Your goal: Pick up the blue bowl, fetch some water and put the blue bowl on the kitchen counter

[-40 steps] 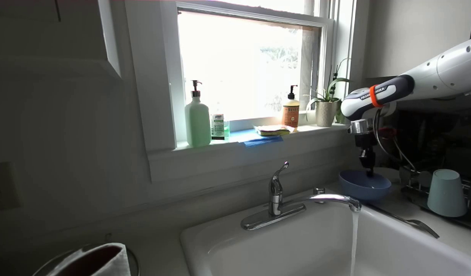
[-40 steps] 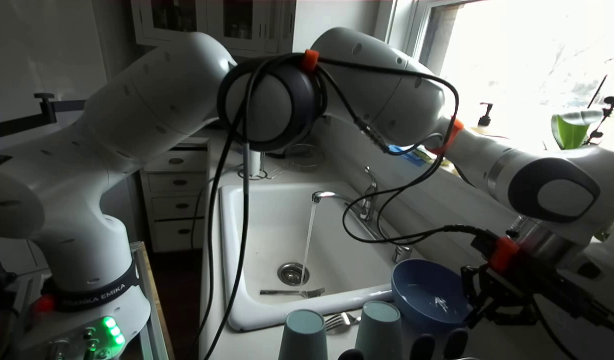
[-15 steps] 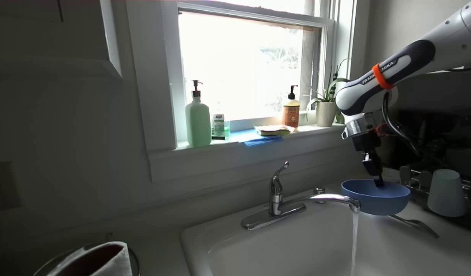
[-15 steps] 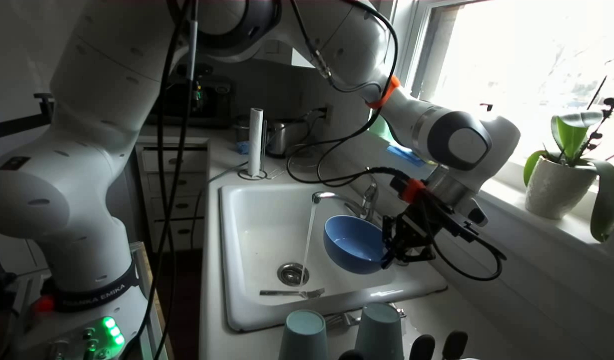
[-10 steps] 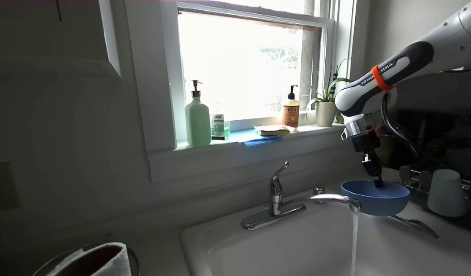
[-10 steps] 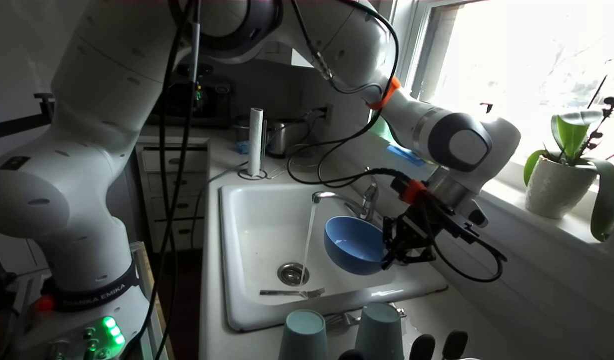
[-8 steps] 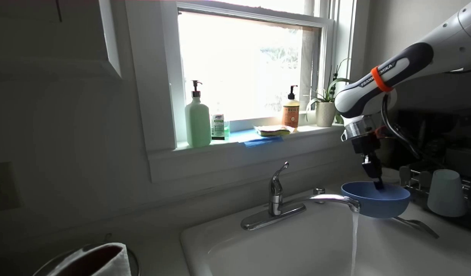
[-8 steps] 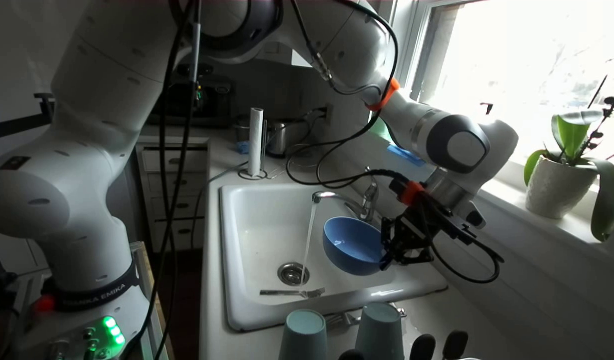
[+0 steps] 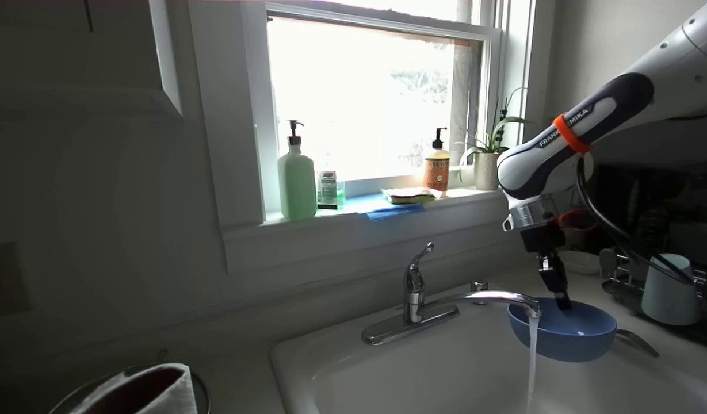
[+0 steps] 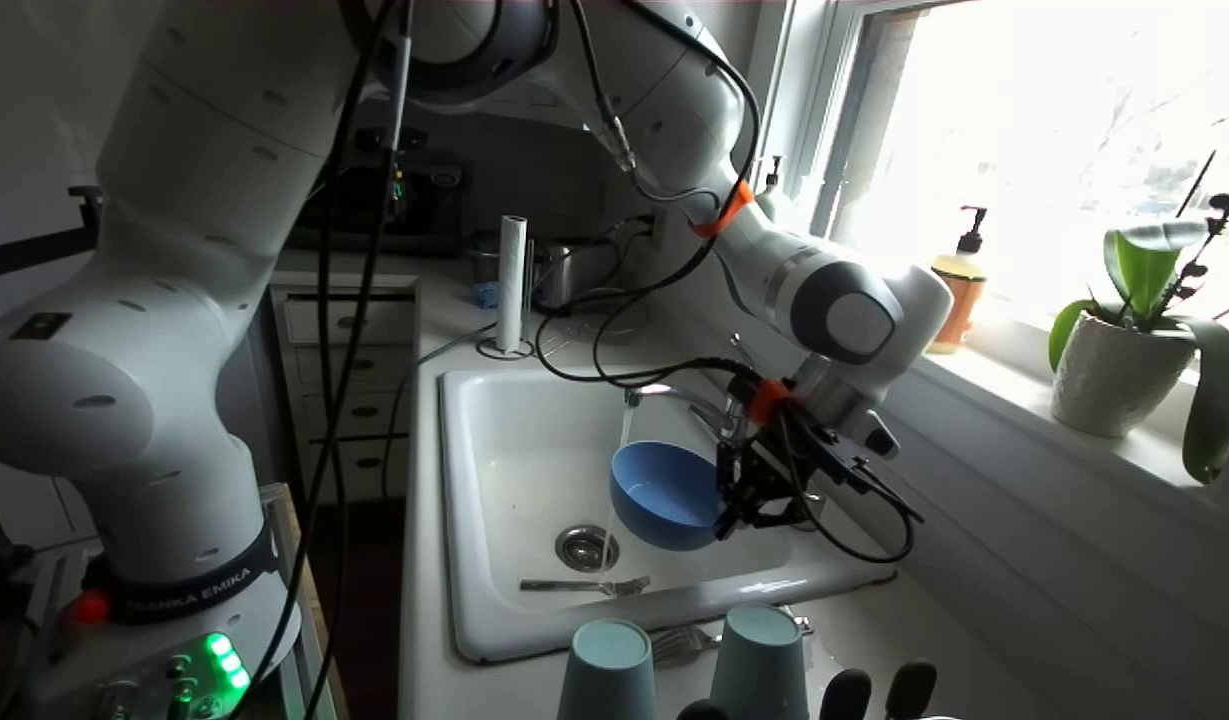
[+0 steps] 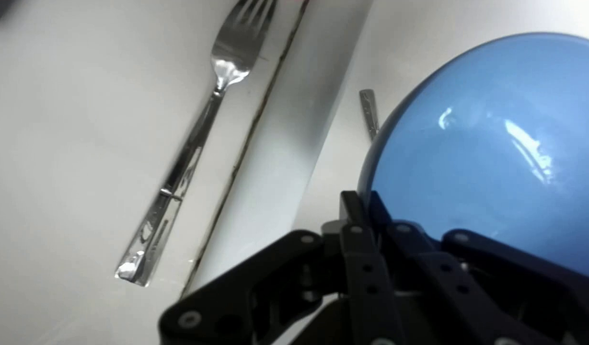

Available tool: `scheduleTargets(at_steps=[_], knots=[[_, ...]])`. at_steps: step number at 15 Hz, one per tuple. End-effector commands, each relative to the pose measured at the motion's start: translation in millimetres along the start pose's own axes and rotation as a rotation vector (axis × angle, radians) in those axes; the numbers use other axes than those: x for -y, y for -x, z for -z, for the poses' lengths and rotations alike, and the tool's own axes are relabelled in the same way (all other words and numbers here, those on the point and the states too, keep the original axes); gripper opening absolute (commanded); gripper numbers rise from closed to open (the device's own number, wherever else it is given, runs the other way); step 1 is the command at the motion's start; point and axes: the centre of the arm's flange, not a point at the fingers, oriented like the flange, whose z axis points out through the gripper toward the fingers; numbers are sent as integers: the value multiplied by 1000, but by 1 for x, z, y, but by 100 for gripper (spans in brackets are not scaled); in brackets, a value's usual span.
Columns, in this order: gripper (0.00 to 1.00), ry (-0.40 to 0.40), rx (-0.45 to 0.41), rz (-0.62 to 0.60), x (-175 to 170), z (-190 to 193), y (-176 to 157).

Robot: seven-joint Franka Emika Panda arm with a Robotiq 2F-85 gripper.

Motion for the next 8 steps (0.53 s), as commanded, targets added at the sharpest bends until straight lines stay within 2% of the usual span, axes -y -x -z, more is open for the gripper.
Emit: scheduleTargets(at_steps=[1,8], knots=[[1,31,-24,15,36,-7,27],[1,50,-61,10,67,-9,36]])
